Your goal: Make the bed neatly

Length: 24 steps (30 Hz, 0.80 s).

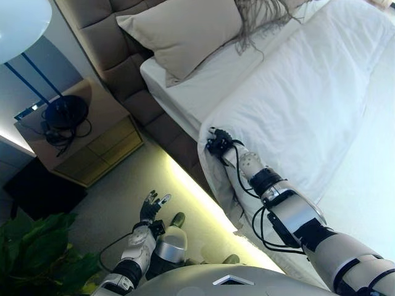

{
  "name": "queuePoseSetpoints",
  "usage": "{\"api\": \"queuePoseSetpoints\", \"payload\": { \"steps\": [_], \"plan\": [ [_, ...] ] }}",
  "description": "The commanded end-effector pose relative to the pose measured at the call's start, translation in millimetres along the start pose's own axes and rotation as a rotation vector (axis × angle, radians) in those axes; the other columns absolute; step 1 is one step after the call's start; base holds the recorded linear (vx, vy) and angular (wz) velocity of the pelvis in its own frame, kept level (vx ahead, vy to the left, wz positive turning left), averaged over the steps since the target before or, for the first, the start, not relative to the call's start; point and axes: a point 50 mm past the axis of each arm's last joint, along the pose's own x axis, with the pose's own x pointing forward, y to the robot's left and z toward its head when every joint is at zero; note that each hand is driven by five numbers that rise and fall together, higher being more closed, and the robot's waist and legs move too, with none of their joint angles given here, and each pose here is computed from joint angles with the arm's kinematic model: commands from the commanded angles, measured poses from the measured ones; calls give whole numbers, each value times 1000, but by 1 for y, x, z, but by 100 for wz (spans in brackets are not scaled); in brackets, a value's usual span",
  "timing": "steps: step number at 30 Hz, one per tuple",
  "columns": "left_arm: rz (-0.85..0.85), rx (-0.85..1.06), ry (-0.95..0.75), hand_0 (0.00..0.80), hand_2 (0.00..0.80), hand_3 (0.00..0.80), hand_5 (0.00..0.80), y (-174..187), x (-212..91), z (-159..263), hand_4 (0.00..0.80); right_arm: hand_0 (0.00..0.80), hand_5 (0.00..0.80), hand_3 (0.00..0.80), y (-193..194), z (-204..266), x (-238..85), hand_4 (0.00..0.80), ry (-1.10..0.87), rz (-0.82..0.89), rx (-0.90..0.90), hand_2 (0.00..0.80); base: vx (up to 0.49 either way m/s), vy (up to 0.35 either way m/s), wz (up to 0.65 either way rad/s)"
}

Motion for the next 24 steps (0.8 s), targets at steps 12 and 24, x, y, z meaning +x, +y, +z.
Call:
{"api": "queuePoseSetpoints", "payload": {
  "steps": [12, 24],
  "plan": [
    [-154, 65, -98, 0, 0, 0, 0, -38, 8, 18, 0, 0, 0, 0, 156, -96, -40, 0, 405, 554, 75, 0, -43, -15, 6],
    [-159, 74, -88, 0, 0, 0, 0, -42, 7, 15, 0, 0, 0, 0, 157, -106, -45, 0, 496, 546, 107, 0, -1, 18, -1]
  ]
}}
